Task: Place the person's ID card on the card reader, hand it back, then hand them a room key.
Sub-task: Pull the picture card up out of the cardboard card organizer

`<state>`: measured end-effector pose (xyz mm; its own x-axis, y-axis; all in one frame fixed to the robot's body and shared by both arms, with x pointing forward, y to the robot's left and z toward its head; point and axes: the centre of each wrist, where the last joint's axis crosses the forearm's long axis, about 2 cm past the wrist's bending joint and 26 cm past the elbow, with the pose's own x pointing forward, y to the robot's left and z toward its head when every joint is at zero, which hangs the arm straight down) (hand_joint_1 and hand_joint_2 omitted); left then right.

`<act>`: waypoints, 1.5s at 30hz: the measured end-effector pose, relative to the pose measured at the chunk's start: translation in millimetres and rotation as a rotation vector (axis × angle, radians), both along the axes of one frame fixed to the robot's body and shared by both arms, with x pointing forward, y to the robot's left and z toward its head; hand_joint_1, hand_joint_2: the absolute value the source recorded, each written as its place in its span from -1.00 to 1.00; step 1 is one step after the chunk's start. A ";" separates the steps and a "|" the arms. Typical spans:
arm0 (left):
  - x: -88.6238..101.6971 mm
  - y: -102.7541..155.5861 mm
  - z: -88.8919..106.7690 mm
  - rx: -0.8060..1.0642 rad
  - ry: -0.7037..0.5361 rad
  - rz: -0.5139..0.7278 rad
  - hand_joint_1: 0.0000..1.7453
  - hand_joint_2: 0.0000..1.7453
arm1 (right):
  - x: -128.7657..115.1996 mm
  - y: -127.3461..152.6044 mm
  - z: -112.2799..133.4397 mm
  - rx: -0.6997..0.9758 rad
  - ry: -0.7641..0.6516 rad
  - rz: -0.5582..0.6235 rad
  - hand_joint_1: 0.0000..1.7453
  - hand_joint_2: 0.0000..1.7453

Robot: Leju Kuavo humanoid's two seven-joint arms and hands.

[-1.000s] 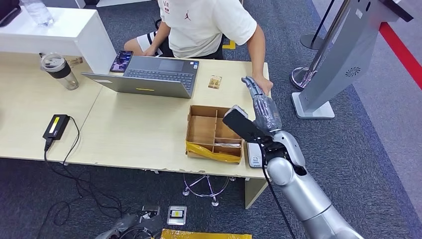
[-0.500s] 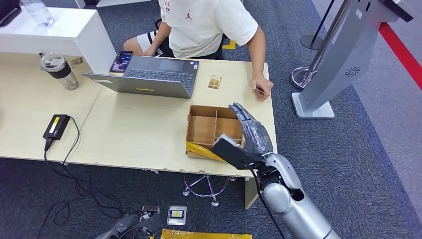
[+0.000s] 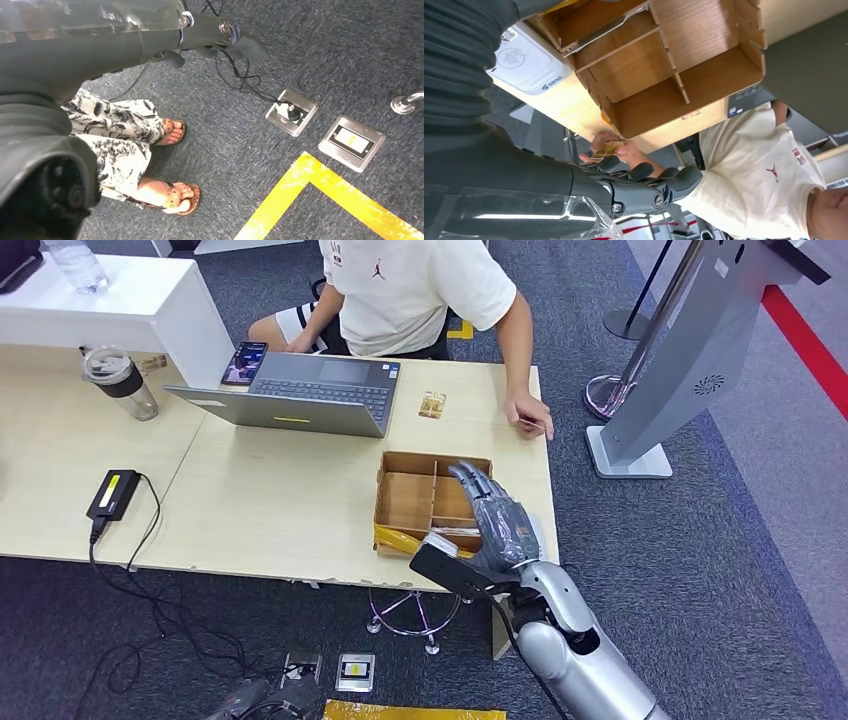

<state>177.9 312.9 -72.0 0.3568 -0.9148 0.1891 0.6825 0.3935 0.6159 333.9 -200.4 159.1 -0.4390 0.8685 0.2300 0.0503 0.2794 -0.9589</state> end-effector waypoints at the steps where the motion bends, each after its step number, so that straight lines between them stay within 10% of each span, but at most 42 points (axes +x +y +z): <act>1: -0.9 0.1 -0.3 0.001 0.001 0.002 -1.00 -1.00 | 0.4 0.6 -2.3 -0.011 -0.011 -0.002 -1.00 1.00; 34: 2.4 1.0 1.9 0.025 0.026 -0.038 -1.00 -1.00 | 23.9 -3.5 -49.5 -0.124 0.045 -0.095 -1.00 1.00; 45: 11.0 0.8 5.4 0.034 0.013 -0.058 -1.00 -1.00 | 24.0 -10.4 -54.4 -0.084 0.010 -0.097 -0.58 1.00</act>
<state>189.0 313.7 -66.6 0.3056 -0.9398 0.1531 0.7112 0.3322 0.6196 357.9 -210.7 104.7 -0.3498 0.9233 0.1587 0.0640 0.1926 -0.9792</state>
